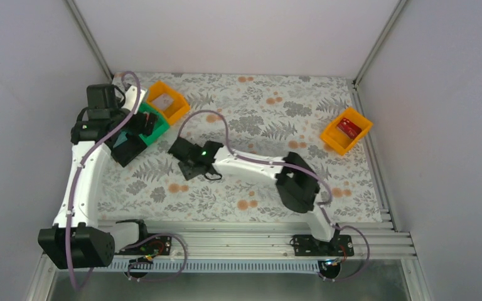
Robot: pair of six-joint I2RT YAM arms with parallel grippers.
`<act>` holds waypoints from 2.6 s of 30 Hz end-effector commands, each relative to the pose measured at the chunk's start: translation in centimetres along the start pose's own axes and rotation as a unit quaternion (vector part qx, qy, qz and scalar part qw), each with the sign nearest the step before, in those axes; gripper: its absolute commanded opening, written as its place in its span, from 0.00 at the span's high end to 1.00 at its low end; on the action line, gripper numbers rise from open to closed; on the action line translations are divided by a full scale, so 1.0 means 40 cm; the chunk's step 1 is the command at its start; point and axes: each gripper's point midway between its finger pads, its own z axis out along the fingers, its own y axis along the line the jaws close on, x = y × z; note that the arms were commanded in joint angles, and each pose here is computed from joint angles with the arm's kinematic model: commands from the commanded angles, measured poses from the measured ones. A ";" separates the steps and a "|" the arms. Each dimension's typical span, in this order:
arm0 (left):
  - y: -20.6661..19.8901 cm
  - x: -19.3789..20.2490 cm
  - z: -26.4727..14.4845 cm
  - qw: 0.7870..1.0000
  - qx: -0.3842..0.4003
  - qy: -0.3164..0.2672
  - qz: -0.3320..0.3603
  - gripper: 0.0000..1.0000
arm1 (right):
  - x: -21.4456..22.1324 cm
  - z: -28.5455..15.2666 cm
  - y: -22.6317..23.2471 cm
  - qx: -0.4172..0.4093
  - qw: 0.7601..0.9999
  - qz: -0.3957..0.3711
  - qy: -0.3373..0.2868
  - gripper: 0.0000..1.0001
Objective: Take the credit cards out of the card holder
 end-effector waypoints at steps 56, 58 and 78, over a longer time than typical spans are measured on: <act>-0.244 -0.312 -0.269 0.928 0.311 -0.187 -0.082 0.98 | -0.468 -0.808 -0.066 -0.207 0.879 -0.064 -0.425 0.51; -0.243 -0.313 -0.272 0.929 0.309 -0.189 -0.080 0.98 | -0.480 -0.791 -0.049 -0.210 0.882 -0.069 -0.417 0.54; -0.270 -0.303 -0.278 0.916 0.348 -0.185 -0.074 0.98 | -0.528 -0.664 -0.153 -0.058 0.913 0.001 -0.403 0.77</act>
